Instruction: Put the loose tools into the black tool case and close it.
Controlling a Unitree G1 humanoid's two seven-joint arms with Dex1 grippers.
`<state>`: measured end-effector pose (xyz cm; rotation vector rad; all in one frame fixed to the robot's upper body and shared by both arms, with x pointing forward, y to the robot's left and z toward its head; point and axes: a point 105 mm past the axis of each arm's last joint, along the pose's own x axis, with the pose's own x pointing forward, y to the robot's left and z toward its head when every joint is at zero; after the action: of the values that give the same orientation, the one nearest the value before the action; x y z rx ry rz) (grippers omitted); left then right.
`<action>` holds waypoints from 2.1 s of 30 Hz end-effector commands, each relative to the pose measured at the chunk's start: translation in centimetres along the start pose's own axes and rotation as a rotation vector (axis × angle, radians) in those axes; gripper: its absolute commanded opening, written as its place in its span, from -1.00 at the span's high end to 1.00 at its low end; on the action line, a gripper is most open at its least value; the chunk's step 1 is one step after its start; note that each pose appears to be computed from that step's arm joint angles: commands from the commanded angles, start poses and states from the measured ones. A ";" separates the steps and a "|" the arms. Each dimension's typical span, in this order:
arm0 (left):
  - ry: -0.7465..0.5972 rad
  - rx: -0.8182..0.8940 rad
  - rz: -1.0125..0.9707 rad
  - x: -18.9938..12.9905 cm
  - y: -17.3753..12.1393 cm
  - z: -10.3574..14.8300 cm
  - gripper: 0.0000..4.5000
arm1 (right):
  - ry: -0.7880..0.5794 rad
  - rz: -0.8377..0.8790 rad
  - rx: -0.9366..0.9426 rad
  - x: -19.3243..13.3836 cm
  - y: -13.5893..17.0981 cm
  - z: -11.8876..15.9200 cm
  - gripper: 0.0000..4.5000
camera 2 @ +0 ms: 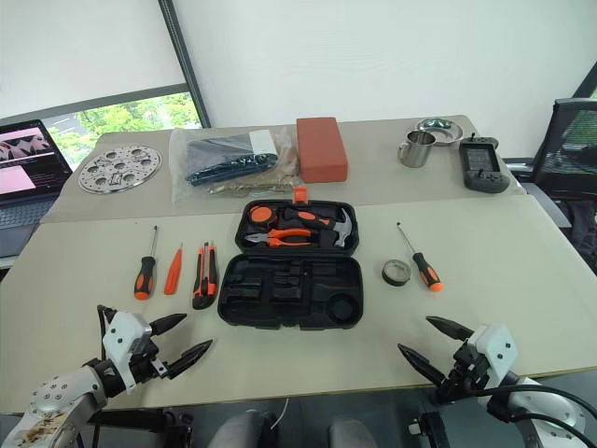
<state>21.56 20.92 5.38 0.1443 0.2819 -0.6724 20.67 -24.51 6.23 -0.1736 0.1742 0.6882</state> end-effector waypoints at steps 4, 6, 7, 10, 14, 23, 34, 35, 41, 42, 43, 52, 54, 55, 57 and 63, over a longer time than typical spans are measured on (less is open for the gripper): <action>-0.053 -0.014 -0.017 0.0 -0.1 1.1 -0.98 | -0.038 -0.003 -0.026 -0.1 -0.1 0.8 -1.00; -0.054 -0.017 -0.017 0.0 -0.1 1.1 -0.98 | -0.038 -0.002 -0.027 0.0 -0.1 0.8 -1.00; -0.055 -0.019 -0.018 -0.1 -0.2 1.1 -0.98 | -0.038 -0.002 -0.027 0.0 -0.1 0.8 -1.00; -0.056 -0.022 -0.023 -0.1 -0.4 1.1 -0.98 | -0.037 -0.004 -0.027 -0.1 -0.2 0.8 -1.00; -0.059 -0.023 -0.018 -0.1 -0.3 1.1 -0.98 | -0.035 -0.004 -0.027 -0.1 -0.2 0.8 -1.00; -0.272 -0.018 0.080 -0.7 2.2 7.3 -0.98 | -0.150 0.082 -0.064 1.6 0.7 4.9 -1.00; -0.184 -0.130 0.503 -1.0 10.3 12.6 -0.98 | -0.404 0.435 -0.157 5.8 6.1 15.2 -1.00; -0.140 -0.151 0.566 -1.3 11.0 12.3 -0.98 | -0.400 0.457 -0.170 5.8 6.4 15.5 -1.00; 0.031 -0.293 0.768 -3.9 12.3 9.5 -0.98 | -0.356 0.493 -0.202 5.7 7.0 15.1 -1.00; 0.061 -0.327 0.761 -3.8 11.9 8.7 -0.98 | -0.357 0.497 -0.206 5.7 7.1 15.0 -1.00; 0.088 -0.340 0.746 -3.6 11.6 8.1 -0.98 | -0.360 0.503 -0.210 5.8 7.2 15.1 -1.00; 0.225 -0.357 0.689 0.1 10.9 5.3 -0.98 | -0.390 0.517 -0.256 6.3 7.6 16.1 -1.00; 0.234 -0.353 0.687 0.6 11.1 5.0 -0.98 | -0.399 0.501 -0.264 6.3 7.4 16.3 -1.00; 0.249 -0.343 0.689 0.7 11.2 4.7 -0.98 | -0.405 0.492 -0.267 6.4 7.4 16.4 -1.00; 0.268 -0.336 0.699 0.8 11.6 4.3 -0.98 | -0.407 0.484 -0.269 6.4 7.3 16.5 -1.00; 0.298 -0.329 0.732 0.8 12.8 3.4 -0.87 | -0.405 0.473 -0.268 6.5 7.2 16.3 -1.00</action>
<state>30.63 28.94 8.26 0.0015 0.6108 0.1106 22.94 -11.66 18.82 -0.2156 -0.2115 1.2074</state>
